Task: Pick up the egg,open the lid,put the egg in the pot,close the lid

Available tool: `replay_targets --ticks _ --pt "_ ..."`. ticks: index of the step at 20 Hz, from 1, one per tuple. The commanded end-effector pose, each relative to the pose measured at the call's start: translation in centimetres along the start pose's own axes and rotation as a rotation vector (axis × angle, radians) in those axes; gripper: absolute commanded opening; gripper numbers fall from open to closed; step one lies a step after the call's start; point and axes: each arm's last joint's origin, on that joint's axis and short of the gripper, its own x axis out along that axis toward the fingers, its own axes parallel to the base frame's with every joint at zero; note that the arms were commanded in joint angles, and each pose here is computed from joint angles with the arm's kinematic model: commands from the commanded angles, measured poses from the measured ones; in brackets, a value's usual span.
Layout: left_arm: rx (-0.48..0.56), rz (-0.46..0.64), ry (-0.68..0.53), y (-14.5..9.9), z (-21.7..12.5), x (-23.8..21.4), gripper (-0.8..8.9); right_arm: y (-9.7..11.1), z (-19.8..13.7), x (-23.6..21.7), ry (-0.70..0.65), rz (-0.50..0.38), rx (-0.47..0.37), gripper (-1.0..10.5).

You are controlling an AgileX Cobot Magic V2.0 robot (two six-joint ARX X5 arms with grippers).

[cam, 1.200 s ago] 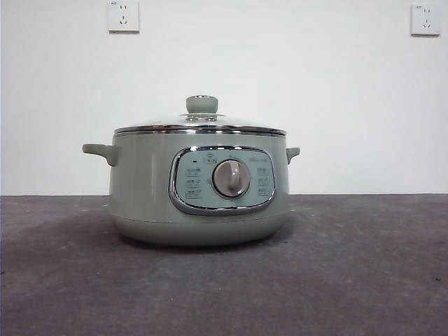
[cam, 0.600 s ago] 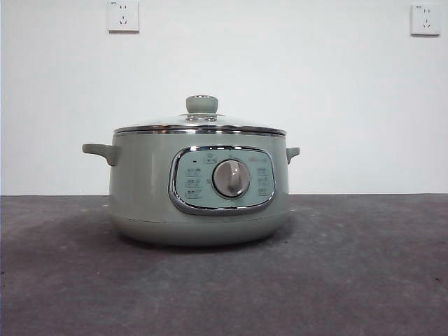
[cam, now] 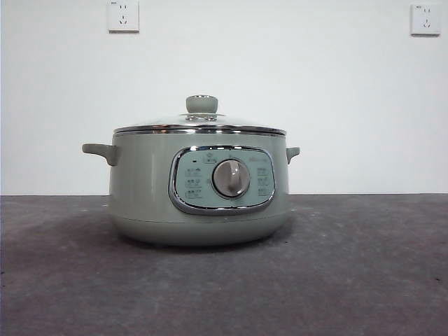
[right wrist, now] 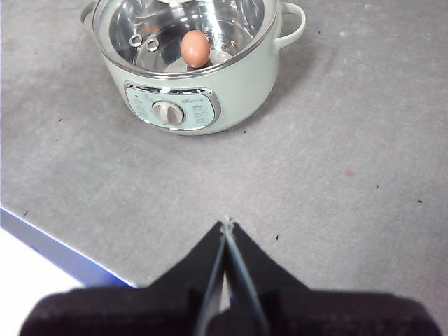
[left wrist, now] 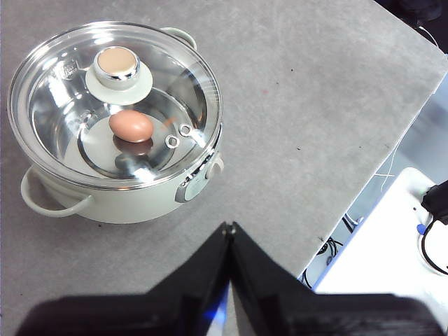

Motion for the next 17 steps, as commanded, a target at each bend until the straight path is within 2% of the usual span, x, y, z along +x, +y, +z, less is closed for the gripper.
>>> replay_targets --ticks 1,10,12,15,17 --pt "-0.002 -0.003 -0.003 0.0 0.0 0.0 -0.04 0.0 -0.1 0.2 0.004 -0.001 0.011 0.0" --pt "0.008 0.015 -0.027 0.2 0.6 0.4 -0.04 0.0 -0.1 0.2 0.004 -0.001 0.011 0.0" --pt "0.045 0.050 -0.115 0.5 1.4 0.3 -0.04 0.0 -0.1 0.2 0.004 -0.001 0.011 0.0" --pt "0.196 0.154 -0.356 1.3 2.4 -1.6 -0.04 0.0 -0.1 0.2 0.005 -0.001 0.011 0.0" --pt "0.231 0.237 -0.499 2.0 1.5 -2.9 -0.04 0.0 -0.1 0.2 0.005 -0.001 0.011 0.0"
